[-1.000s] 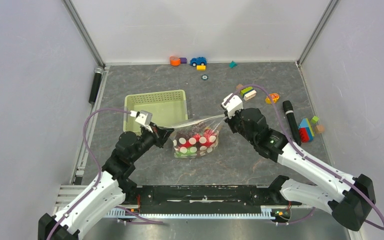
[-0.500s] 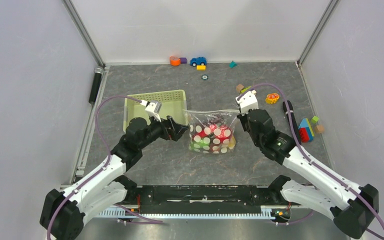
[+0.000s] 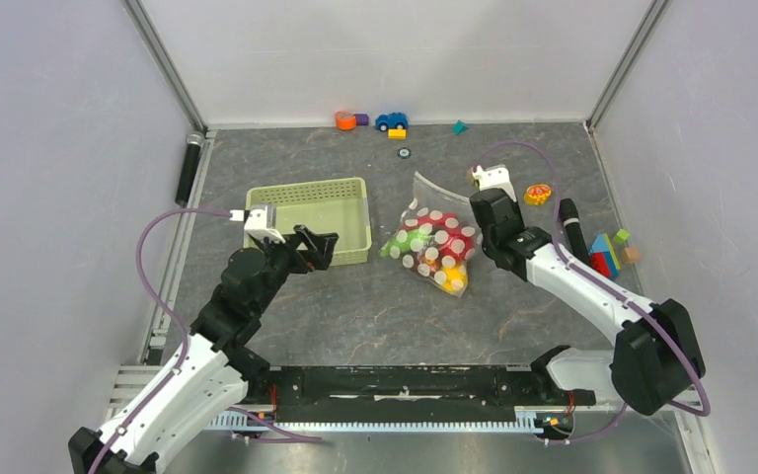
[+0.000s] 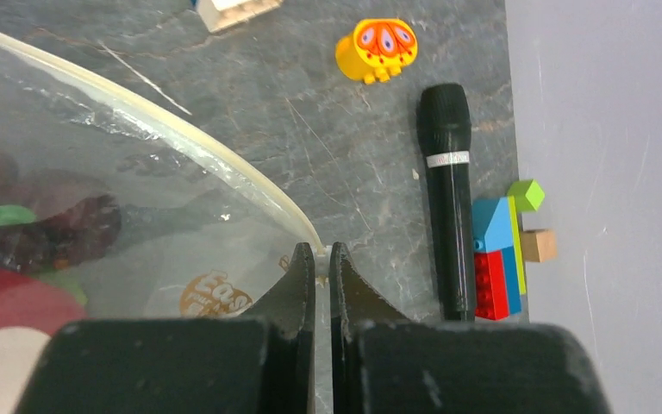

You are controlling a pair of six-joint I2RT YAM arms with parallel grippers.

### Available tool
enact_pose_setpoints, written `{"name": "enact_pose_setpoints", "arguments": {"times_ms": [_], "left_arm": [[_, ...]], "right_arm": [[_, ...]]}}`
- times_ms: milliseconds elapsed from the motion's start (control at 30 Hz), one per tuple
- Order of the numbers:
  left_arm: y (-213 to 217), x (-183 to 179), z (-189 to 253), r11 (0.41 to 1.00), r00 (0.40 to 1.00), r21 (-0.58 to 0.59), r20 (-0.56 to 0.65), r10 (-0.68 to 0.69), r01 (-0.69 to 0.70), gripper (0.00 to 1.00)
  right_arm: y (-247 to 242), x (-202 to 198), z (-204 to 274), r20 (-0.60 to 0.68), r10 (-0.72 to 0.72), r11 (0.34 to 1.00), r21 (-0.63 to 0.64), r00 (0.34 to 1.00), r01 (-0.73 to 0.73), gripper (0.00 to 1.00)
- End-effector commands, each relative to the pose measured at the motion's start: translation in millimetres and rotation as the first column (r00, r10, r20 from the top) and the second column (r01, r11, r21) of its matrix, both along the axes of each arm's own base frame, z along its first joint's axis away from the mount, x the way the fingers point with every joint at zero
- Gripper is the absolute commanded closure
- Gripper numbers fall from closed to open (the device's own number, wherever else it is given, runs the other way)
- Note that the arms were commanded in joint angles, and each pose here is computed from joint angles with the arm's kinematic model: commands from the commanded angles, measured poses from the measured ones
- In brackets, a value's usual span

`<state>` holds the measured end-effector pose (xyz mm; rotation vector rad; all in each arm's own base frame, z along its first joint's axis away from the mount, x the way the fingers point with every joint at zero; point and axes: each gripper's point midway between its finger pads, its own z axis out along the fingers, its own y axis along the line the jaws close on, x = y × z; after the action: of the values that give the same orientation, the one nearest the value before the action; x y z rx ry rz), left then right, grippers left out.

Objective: Place the food in the zip-top bag and seal the zipper
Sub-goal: Place the zipper food storage bag at the center of the board, then reset both arms

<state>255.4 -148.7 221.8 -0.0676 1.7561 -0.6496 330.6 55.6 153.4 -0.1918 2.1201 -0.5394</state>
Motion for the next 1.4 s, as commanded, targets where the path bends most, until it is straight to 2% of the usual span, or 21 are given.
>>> {"name": "enact_pose_setpoints", "arguments": {"times_ms": [0, 200, 400, 467, 533, 600, 667, 733, 767, 800, 933, 1067, 1133, 1267, 1367], "left_arm": [[34, 3, -18, 0.982, 0.980, 0.028, -0.063, 0.188, -0.186, 0.00], [47, 2, -25, 0.968, 0.965, 0.070, -0.088, 0.246, -0.241, 0.00], [51, 0, -28, 0.962, 0.958, 0.081, -0.104, 0.267, -0.259, 0.00], [52, 0, -27, 0.961, 0.957, 0.084, -0.106, 0.271, -0.263, 0.00], [53, -1, -27, 0.960, 0.955, 0.089, -0.110, 0.275, -0.267, 0.00], [55, -1, -23, 0.957, 0.953, 0.091, -0.107, 0.283, -0.274, 0.00], [60, -3, -20, 0.952, 0.948, 0.106, -0.108, 0.299, -0.288, 0.00], [66, -6, -16, 0.943, 0.941, 0.123, -0.108, 0.321, -0.308, 0.00], [70, -7, -14, 0.938, 0.936, 0.130, -0.109, 0.335, -0.320, 0.00], [73, -9, -11, 0.935, 0.932, 0.127, -0.109, 0.346, -0.332, 0.00], [73, -13, 1, 0.939, 0.934, 0.089, -0.104, 0.341, -0.332, 0.00], [75, -16, 10, 0.938, 0.932, 0.069, -0.106, 0.346, -0.340, 0.00], [77, -17, 11, 0.934, 0.929, 0.073, -0.108, 0.355, -0.349, 0.00], [80, -17, 12, 0.929, 0.923, 0.079, -0.114, 0.368, -0.361, 0.00], [80, -17, 12, 0.928, 0.921, 0.082, -0.114, 0.372, -0.364, 0.00]], "right_arm": [[-27, 1, 7, 0.055, -0.169, 0.985, 0.025, 0.984, 0.168, 1.00], [-86, -30, -12, 0.031, -0.398, 0.916, -0.038, 0.917, 0.399, 0.98], [-131, -64, -28, 0.025, -0.547, 0.834, -0.060, 0.837, 0.548, 0.89], [-140, -71, -30, 0.025, -0.581, 0.811, -0.065, 0.814, 0.581, 0.83], [-141, -72, -29, 0.031, -0.589, 0.805, -0.055, 0.807, 0.590, 0.74], [-139, -69, -24, 0.033, -0.580, 0.813, -0.041, 0.814, 0.581, 0.60], [-139, -66, -16, 0.051, -0.576, 0.816, -0.023, 0.816, 0.577, 0.39], [-139, -66, -5, 0.078, -0.580, 0.814, 0.008, 0.811, 0.581, 0.13], [-138, -66, 2, 0.097, -0.580, 0.814, 0.032, 0.809, 0.580, 0.05], [-138, -67, 10, 0.119, -0.581, 0.814, 0.061, 0.805, 0.578, 0.02], [-130, -66, 35, 0.198, -0.553, 0.830, 0.219, 0.809, 0.513, 0.02], [-103, -55, 56, 0.319, -0.409, 0.879, 0.389, 0.855, 0.276, 0.02], [-89, -53, 67, 0.402, -0.322, 0.895, 0.425, 0.857, 0.137, 0.02], [-81, -63, 90, 0.558, -0.275, 0.885, 0.466, 0.783, -0.021, 0.02], [-84, -73, 98, 0.619, -0.297, 0.870, 0.489, 0.727, -0.060, 0.02]]}}
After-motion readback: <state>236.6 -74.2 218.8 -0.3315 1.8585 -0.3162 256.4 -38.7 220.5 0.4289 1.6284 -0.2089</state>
